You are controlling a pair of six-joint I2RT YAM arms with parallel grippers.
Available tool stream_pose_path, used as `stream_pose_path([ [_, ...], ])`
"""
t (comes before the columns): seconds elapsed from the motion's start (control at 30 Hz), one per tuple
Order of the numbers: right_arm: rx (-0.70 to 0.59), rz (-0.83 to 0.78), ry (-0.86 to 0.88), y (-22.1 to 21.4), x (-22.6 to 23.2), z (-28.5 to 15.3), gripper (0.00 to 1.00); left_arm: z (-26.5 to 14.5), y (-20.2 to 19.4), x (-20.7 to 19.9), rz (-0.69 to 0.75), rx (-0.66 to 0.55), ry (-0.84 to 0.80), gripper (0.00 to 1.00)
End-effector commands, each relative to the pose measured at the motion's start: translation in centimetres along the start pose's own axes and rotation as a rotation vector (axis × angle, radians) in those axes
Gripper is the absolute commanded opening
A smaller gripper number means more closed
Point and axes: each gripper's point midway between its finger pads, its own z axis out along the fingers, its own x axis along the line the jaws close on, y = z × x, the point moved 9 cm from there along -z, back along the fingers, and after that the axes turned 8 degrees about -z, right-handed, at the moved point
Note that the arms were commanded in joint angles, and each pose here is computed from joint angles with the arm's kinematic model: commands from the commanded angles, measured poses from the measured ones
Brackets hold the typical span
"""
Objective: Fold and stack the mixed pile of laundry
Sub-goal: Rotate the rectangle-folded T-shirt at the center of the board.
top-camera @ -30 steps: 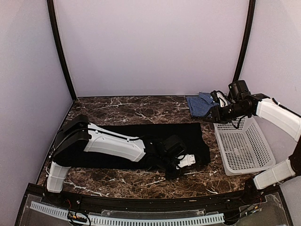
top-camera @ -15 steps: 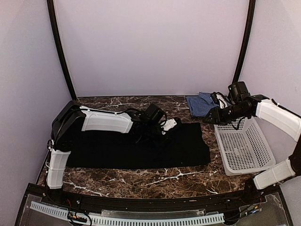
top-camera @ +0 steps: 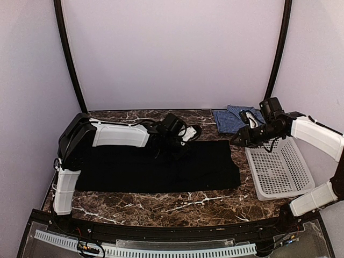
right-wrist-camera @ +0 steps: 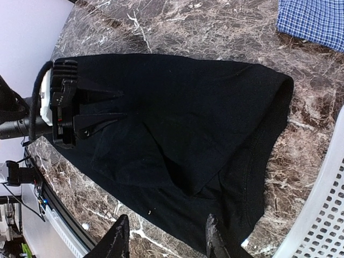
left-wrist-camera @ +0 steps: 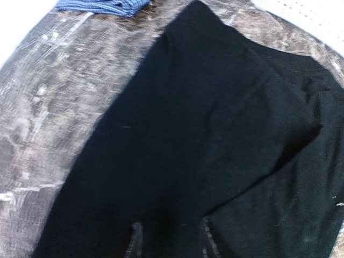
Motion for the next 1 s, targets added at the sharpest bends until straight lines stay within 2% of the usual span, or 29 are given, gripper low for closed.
stream_pose_path([
  [0.0, 0.018, -0.004, 0.030, -0.7, 1.1, 0.8, 0.44, -1.4, 1.2, 2.6, -0.092, 0.009, 0.104, 0.38],
  [0.13, 0.092, -0.024, 0.012, -2.0, 2.5, 2.7, 0.44, -2.6, 1.1, 4.8, -0.238, 0.064, 0.122, 0.40],
  [0.23, 0.139, -0.014, 0.007, -2.7, 2.9, 4.4, 0.41, -3.2, 0.4, 6.7, -0.400, 0.115, 0.108, 0.39],
  [0.4, 0.225, -0.030, -0.030, -3.4, 3.8, 8.0, 0.39, -3.6, -2.5, 8.3, -0.599, 0.203, 0.051, 0.35],
  [0.53, 0.276, -0.064, -0.059, -3.6, 4.9, 10.3, 0.38, -3.2, -5.1, 10.1, -0.717, 0.246, 0.087, 0.31],
  [0.8, 0.241, -0.087, -0.060, -2.1, 6.6, 9.9, 0.38, -4.3, -11.5, 17.0, -0.950, 0.346, 0.268, 0.22],
  [0.97, 0.194, -0.105, -0.047, -0.8, 7.5, 8.9, 0.40, -6.4, -14.4, 22.9, -1.155, 0.348, 0.381, 0.18],
])
